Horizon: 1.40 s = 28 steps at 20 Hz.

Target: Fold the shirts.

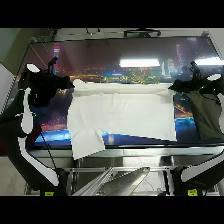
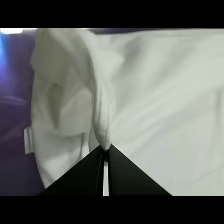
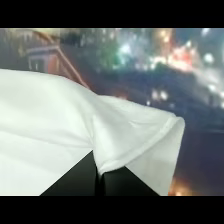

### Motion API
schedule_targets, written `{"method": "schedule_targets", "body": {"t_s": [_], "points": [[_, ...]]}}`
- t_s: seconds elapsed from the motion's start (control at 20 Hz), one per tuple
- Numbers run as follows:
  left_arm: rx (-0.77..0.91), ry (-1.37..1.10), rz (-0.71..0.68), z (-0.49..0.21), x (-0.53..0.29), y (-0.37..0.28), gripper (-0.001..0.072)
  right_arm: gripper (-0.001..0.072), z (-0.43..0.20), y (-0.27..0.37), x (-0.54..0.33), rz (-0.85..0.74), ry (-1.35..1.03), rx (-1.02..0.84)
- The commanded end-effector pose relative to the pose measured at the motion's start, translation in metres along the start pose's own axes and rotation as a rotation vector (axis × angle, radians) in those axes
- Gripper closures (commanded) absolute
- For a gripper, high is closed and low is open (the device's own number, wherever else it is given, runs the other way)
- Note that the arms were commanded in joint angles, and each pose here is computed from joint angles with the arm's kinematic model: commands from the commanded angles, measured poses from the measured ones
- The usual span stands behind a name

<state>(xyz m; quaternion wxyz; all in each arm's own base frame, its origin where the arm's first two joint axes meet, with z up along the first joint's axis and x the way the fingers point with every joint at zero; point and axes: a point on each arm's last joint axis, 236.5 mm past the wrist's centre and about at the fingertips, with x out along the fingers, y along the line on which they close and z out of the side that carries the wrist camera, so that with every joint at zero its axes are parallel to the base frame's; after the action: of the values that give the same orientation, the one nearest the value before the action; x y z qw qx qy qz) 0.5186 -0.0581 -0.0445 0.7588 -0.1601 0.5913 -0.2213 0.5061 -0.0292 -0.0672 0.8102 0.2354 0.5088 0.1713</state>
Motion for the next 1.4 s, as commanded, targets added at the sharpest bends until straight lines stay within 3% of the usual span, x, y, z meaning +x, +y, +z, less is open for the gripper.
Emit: {"method": "schedule_targets", "body": {"t_s": [0.0, 0.25, 0.45, 0.8, 0.85, 0.9, 0.95, 1.0, 1.2, 1.35], "points": [[-0.02, 0.101, 0.104, -0.027, 0.018, 0.016, 0.0692, 0.0699, -0.019, -0.022, -0.002, -0.09, 0.082, -0.009], [0.016, 0.099, 0.221, -0.024, 0.034, 0.017, 0.0692, 0.0698, -0.029, -0.032, 0.0, -0.168, 0.127, 0.032], [0.034, 0.108, 0.234, -0.025, 0.039, 0.011, 0.0692, 0.0699, -0.041, -0.038, 0.005, -0.263, 0.184, 0.053], [0.025, 0.115, 0.227, -0.027, 0.039, 0.009, 0.0691, 0.0697, -0.037, -0.021, 0.013, -0.265, 0.182, 0.002], [0.028, 0.12, 0.22, -0.027, 0.038, 0.005, 0.069, 0.0654, -0.033, -0.017, 0.008, -0.265, 0.171, -0.013], [0.034, 0.122, 0.219, -0.025, 0.034, 0.002, 0.0688, 0.0434, -0.027, -0.013, 0.002, -0.266, 0.154, -0.03], [0.043, 0.125, 0.215, -0.022, 0.027, -0.003, 0.0525, 0.0291, -0.018, -0.007, -0.007, -0.269, 0.132, -0.046], [0.055, 0.129, 0.211, -0.018, 0.018, -0.009, 0.0364, 0.0281, -0.01, -0.002, -0.021, -0.285, 0.116, -0.072], [0.061, 0.165, 0.2, -0.015, -0.026, -0.024, 0.0364, 0.0281, -0.022, -0.001, -0.085, -0.421, 0.168, -0.029], [0.016, 0.216, 0.194, -0.04, -0.048, -0.022, 0.0364, 0.0281, -0.088, -0.01, -0.109, -0.418, 0.296, 0.116]]}}
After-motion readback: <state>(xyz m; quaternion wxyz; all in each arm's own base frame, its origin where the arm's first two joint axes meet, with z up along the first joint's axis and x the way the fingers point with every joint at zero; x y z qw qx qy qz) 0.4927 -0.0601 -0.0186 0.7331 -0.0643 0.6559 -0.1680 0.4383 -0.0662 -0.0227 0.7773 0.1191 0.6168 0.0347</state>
